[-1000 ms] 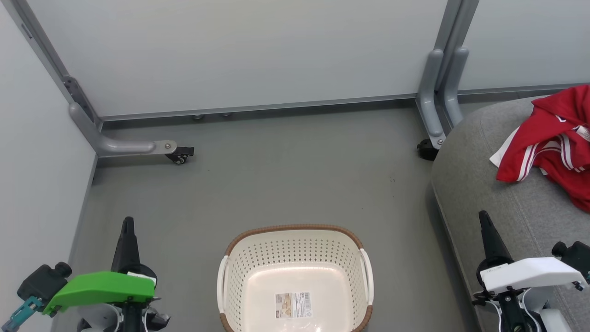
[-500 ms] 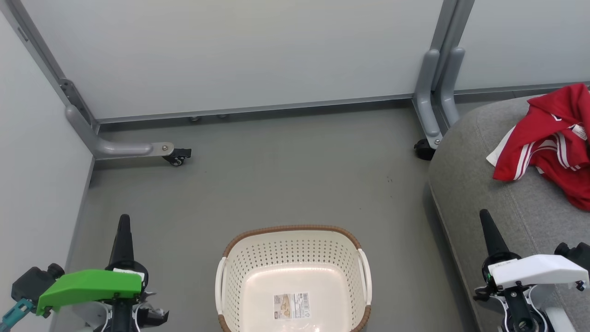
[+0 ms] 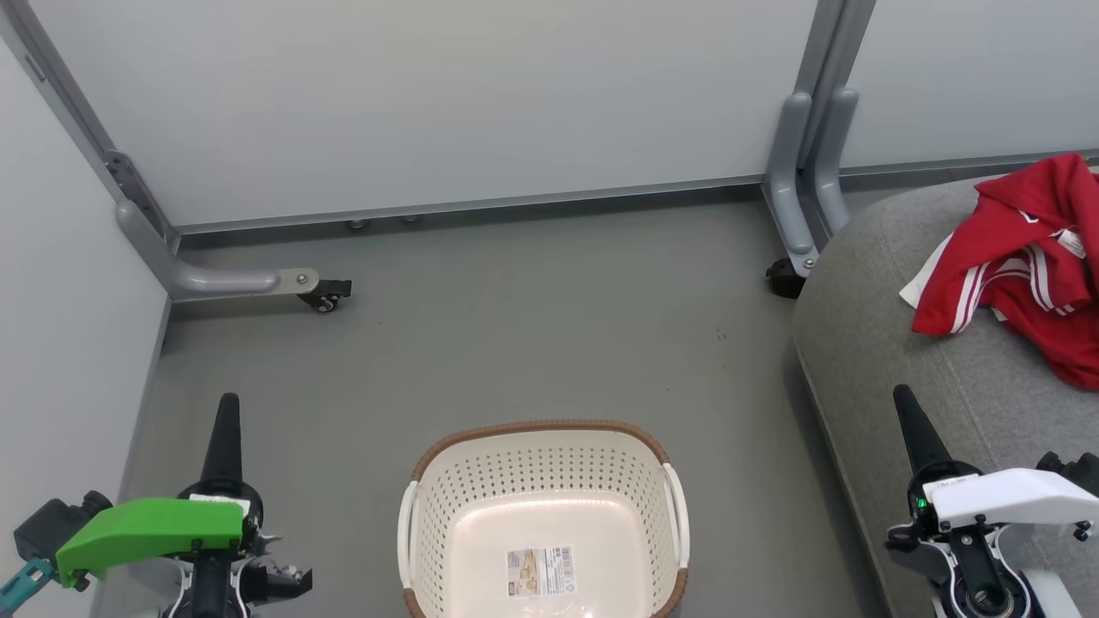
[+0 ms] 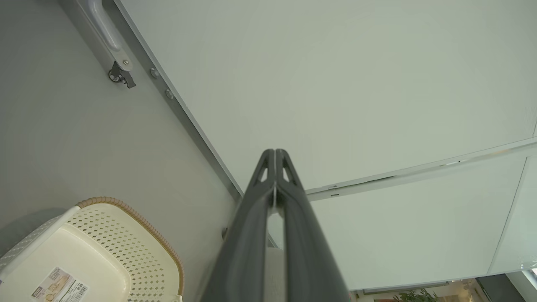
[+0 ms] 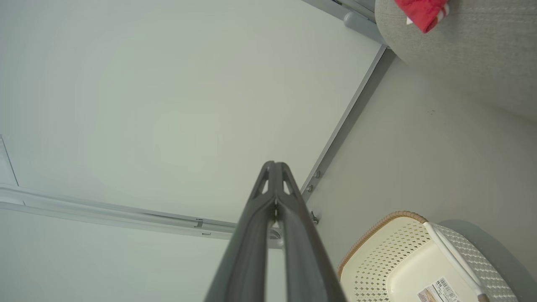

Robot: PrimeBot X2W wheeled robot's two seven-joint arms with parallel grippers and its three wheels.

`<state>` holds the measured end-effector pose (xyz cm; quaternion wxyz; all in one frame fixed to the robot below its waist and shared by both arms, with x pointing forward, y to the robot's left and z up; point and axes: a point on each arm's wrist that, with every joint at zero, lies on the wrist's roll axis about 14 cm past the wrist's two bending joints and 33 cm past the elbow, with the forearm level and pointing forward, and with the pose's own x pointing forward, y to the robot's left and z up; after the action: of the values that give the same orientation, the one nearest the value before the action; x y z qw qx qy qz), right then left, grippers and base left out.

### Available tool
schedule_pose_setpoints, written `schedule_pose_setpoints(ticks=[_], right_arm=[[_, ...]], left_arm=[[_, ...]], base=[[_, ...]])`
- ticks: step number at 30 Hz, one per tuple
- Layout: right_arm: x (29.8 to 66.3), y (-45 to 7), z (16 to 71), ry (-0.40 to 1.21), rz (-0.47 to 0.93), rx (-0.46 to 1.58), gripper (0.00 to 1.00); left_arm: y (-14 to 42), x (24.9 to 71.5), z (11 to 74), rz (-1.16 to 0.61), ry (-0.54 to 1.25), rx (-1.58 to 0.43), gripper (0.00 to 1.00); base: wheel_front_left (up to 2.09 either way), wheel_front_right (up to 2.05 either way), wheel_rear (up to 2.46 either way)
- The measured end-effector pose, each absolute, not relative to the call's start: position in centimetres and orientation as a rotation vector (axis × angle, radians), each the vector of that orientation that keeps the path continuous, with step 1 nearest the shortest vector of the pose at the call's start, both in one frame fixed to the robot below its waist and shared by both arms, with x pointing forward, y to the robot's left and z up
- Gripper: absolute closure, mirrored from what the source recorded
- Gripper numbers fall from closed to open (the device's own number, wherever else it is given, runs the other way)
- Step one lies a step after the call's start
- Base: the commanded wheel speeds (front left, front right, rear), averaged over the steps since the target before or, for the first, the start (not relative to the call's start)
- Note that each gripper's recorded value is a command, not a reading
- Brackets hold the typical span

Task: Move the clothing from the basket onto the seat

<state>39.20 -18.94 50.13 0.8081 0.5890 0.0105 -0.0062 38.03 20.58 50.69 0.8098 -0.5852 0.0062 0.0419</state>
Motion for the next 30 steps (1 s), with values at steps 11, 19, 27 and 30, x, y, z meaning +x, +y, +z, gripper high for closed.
schedule_pose_setpoints(ticks=[11,19,27,30], right_arm=[[39.3,-19.2,50.5,0.014,-0.009,1.349,1.00],[39.3,-19.4,50.6,0.012,-0.006,1.411,1.00],[39.3,-19.6,50.8,0.007,-0.002,1.468,1.00],[39.3,-19.7,50.8,0.005,-0.003,1.488,1.00]], left_arm=[[20.5,38.2,51.1,0.073,0.010,-1.341,1.00],[20.4,38.4,51.4,0.058,0.012,-1.405,1.00],[20.2,38.5,51.7,0.043,0.012,-1.463,1.00],[20.2,38.5,51.8,0.037,0.012,-1.484,1.00]], base=[[0.00,0.00,0.00],[0.00,0.00,0.00],[0.00,0.00,0.00],[0.00,0.00,0.00]])
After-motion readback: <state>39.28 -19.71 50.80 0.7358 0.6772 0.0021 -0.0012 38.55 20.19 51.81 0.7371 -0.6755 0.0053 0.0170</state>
